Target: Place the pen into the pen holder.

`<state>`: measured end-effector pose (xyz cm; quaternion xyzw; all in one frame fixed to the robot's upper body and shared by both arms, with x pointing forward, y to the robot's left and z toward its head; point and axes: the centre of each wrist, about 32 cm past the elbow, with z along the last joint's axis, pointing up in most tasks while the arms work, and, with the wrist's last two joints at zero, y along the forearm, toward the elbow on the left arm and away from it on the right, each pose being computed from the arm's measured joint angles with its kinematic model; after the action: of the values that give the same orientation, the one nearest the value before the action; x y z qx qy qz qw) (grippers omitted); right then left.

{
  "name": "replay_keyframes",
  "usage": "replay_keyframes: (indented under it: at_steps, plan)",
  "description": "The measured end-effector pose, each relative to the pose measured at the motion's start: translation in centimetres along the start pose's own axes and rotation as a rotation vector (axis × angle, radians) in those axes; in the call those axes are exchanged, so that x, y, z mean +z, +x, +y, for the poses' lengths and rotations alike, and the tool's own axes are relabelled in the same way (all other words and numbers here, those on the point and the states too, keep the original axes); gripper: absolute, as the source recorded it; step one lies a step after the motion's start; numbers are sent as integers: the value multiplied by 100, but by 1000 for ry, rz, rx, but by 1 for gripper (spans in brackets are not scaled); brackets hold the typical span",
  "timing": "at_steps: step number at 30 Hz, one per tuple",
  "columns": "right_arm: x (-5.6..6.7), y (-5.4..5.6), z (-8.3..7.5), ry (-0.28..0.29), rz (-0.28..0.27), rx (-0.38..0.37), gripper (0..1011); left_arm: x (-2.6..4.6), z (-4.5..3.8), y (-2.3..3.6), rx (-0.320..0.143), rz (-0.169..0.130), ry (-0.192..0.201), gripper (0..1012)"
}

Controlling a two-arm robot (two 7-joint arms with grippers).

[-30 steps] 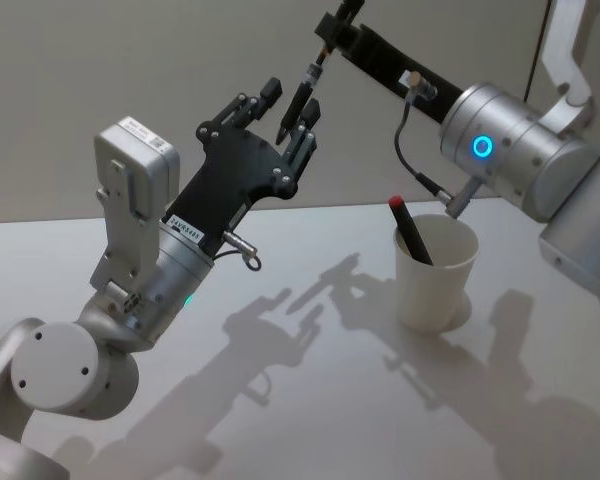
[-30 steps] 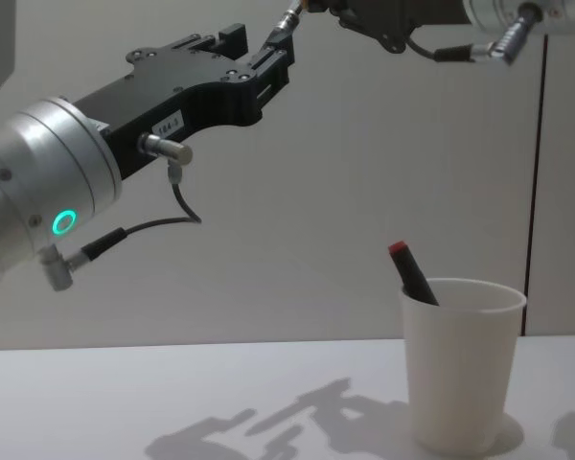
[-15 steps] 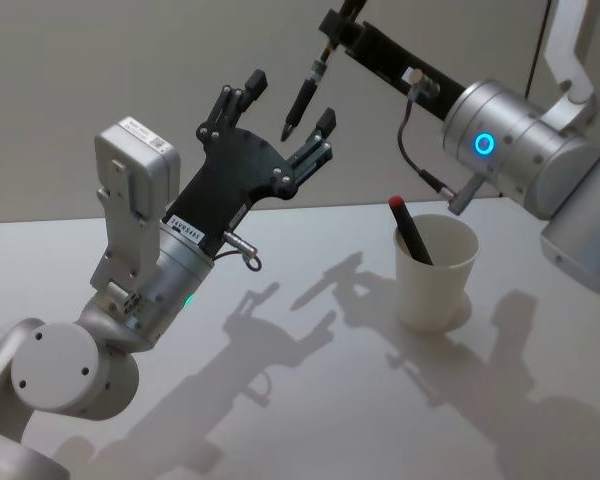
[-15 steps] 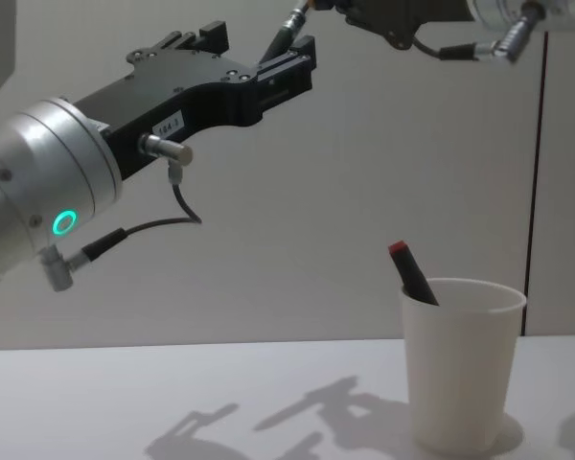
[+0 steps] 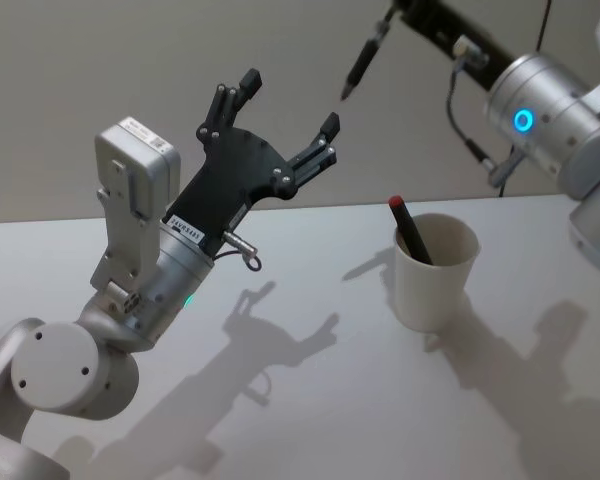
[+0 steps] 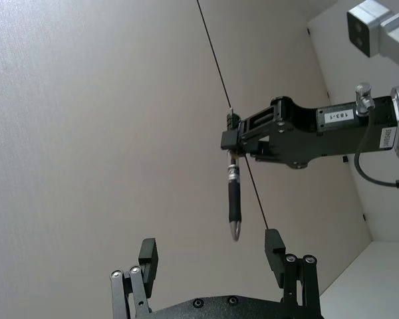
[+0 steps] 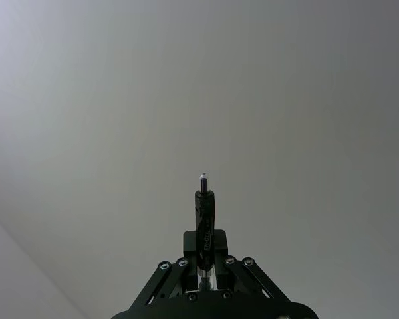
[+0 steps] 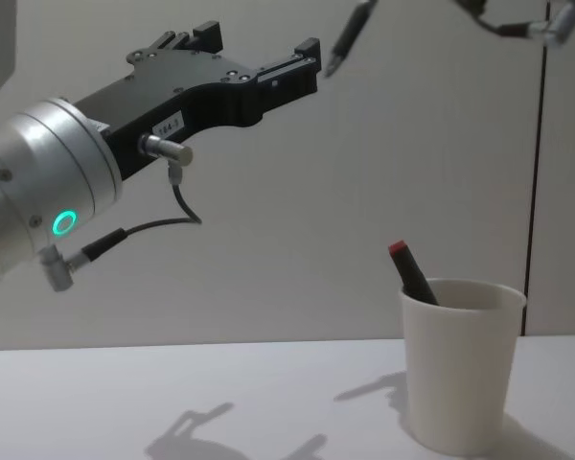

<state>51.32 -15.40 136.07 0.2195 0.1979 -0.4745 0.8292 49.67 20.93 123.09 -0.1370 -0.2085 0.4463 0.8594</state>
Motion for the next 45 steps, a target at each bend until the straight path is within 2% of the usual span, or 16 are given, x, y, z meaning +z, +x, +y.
replay_keyframes:
  at_steps: [8,15,18,24,30,36,45]
  plan:
    - [89,50,-84,86,-85,-62,131,0,0,0,0,0,0,1001]
    - [140,102,-209,162,-206,-118,131,0,0,0,0,0,0,1000]
    - [144,114,-250,177,-242,-129,130,0,0,0,0,0,0,1001]
    - [121,146,-362,207,-357,-145,130,0,0,0,0,0,0,1001]
    - [57,162,-442,211,-456,-141,130,0,0,0,0,0,0,1000]
    - [-45,180,-509,190,-538,-135,131,0,0,0,0,0,0,1001]
    - [-184,218,-583,129,-589,-147,131,0,0,0,0,0,0,1000]
